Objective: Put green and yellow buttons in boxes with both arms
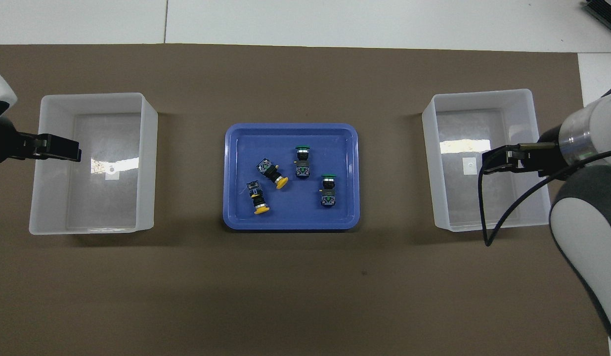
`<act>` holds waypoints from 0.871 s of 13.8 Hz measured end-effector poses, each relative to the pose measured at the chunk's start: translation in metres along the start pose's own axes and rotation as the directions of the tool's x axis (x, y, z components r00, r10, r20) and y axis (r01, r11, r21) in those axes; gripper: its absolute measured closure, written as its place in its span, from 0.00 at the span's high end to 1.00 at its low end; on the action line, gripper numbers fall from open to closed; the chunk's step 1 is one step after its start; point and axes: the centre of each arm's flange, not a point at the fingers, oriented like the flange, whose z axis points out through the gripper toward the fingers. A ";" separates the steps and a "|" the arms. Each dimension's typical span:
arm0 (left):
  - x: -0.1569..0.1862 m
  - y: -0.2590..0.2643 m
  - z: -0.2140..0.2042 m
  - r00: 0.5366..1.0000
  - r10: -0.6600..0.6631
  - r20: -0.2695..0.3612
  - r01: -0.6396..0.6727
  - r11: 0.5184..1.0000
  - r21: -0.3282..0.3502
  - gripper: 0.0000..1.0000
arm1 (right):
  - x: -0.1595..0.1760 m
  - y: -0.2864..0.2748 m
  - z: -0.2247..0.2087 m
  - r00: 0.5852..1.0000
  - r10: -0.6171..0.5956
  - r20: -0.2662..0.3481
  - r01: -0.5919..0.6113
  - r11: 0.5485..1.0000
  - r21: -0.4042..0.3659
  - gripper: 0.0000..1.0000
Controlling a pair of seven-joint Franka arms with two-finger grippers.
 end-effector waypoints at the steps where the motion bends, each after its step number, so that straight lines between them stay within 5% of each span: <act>1: 0.000 0.000 0.000 1.000 0.000 0.000 0.000 1.000 0.000 1.00 | 0.000 0.000 0.000 1.000 0.000 0.000 0.000 1.000 0.000 1.00; 12: -0.010 0.043 0.014 0.998 -0.065 0.020 0.065 0.998 -0.006 1.00 | -0.001 -0.001 -0.001 1.000 -0.003 -0.002 0.003 1.000 0.000 1.00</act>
